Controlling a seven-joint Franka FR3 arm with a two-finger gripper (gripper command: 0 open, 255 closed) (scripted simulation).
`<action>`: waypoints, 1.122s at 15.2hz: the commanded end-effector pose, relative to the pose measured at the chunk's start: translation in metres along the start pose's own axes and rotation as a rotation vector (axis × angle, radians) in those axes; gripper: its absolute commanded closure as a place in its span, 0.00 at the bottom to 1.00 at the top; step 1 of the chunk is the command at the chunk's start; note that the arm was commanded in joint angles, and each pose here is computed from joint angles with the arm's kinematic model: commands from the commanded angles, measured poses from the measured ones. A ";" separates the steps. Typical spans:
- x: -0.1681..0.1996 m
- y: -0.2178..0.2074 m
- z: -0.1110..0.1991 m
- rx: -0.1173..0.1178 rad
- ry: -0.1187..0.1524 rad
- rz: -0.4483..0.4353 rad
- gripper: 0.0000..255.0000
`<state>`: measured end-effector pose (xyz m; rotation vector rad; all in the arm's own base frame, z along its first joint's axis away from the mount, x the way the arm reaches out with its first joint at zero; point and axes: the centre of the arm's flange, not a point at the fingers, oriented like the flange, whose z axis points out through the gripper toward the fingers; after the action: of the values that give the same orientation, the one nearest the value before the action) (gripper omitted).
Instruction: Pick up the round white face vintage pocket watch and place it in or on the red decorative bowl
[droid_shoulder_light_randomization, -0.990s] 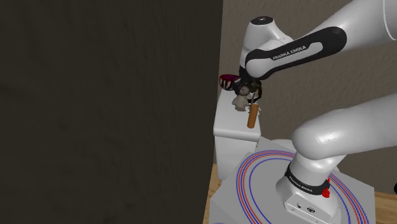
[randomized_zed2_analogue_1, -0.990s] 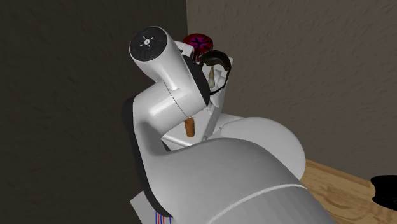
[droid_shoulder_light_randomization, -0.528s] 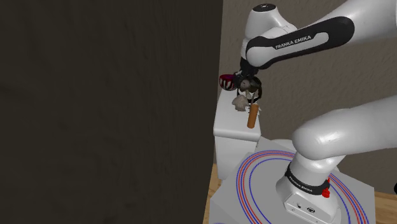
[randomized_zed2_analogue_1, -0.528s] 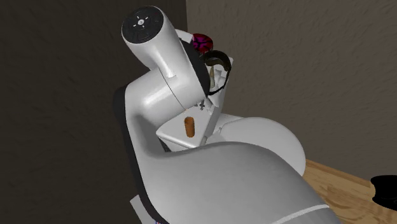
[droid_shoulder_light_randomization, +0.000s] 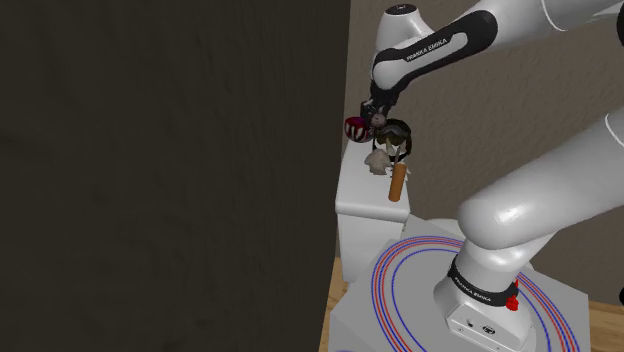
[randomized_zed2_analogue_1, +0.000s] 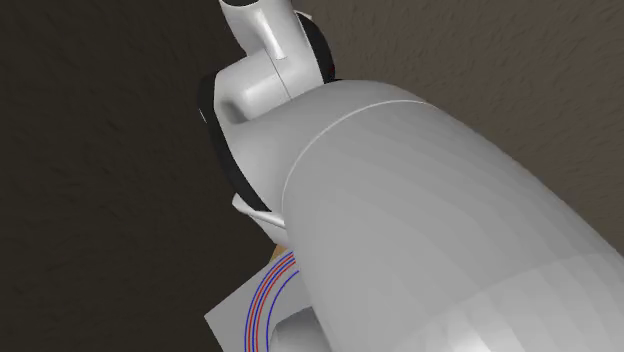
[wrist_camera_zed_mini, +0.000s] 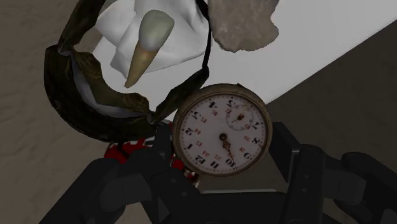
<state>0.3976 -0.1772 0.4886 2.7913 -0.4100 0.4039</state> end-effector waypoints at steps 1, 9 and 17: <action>0.021 0.011 0.010 0.000 0.000 0.000 1.00; 0.106 0.059 0.050 0.000 0.000 0.000 1.00; 0.180 0.101 0.091 0.000 0.000 0.000 1.00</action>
<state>0.5466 -0.3364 0.4908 2.7913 -0.4103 0.4028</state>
